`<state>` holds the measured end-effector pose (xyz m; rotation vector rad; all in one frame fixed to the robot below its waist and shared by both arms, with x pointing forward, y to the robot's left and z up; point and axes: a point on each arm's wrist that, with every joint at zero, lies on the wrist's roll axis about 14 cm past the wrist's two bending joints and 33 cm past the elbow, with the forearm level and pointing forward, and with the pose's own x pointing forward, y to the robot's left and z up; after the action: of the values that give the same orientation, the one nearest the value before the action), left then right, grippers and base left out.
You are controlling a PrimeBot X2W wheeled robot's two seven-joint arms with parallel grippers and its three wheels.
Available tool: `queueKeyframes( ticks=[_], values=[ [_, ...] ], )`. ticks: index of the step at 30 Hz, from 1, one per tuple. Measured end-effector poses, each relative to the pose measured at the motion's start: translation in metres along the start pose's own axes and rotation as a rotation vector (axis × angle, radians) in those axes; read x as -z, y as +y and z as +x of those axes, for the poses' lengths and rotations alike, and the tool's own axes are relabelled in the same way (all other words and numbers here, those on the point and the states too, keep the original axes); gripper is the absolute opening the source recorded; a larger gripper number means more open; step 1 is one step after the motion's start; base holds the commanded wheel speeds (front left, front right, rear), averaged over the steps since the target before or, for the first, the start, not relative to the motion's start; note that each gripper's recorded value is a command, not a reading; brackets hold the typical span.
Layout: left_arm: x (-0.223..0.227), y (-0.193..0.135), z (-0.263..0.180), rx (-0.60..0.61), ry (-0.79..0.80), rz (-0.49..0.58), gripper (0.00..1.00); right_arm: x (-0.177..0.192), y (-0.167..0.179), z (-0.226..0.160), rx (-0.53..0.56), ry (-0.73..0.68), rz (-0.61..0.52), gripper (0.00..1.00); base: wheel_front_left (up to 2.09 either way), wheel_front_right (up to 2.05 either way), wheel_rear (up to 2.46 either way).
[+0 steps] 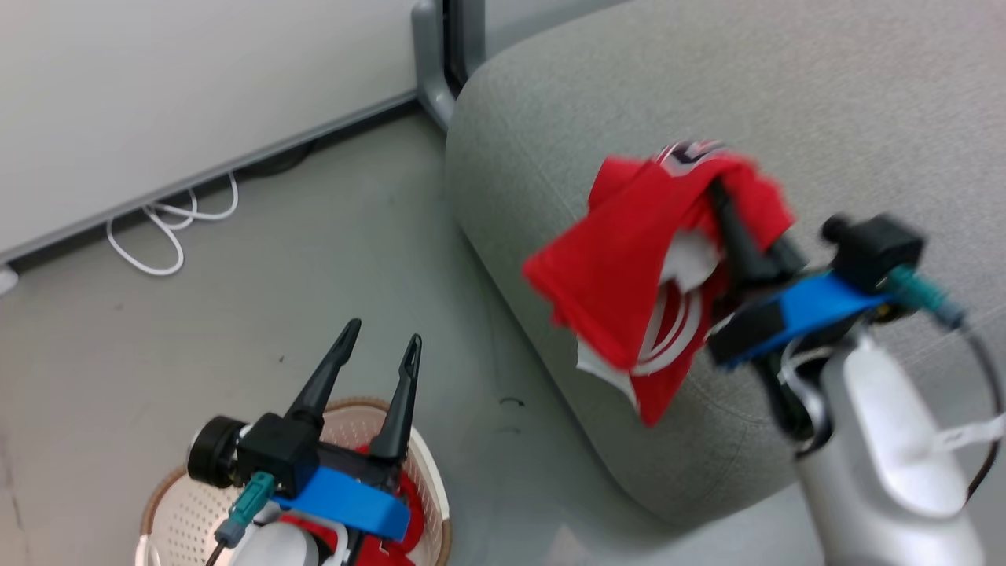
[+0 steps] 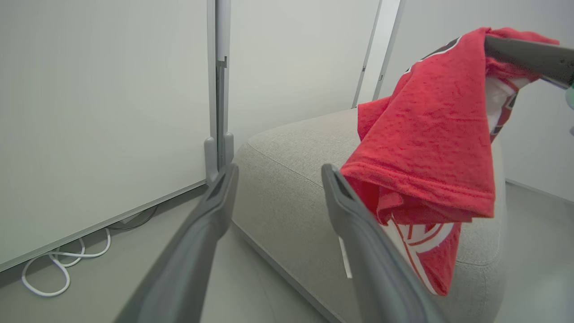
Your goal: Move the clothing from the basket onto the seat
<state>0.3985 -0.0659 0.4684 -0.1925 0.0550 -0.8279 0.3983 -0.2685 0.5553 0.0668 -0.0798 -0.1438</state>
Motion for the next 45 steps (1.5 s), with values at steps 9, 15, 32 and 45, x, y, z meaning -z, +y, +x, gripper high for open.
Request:
queueKeyframes(
  ticks=[9,15,32,45],
  values=[
    [0.012,0.03,0.022,0.009,-0.018,0.004,1.0,-0.053,-0.064,0.092,0.112,-0.112,-0.105,0.0,0.0,0.0,0.0],
    [0.033,0.065,0.035,-0.009,-0.019,0.007,1.0,-0.054,-0.109,0.146,0.201,-0.122,-0.188,0.0,0.0,0.0,0.0],
    [0.097,0.128,0.029,-0.11,0.043,-0.038,1.0,0.155,-0.15,0.176,0.338,0.298,-0.193,0.34,0.0,0.0,0.0],
    [0.075,0.121,0.025,-0.121,0.029,-0.035,1.0,0.153,-0.135,0.161,0.286,0.347,-0.239,1.0,0.0,0.0,0.0]
  ],
)
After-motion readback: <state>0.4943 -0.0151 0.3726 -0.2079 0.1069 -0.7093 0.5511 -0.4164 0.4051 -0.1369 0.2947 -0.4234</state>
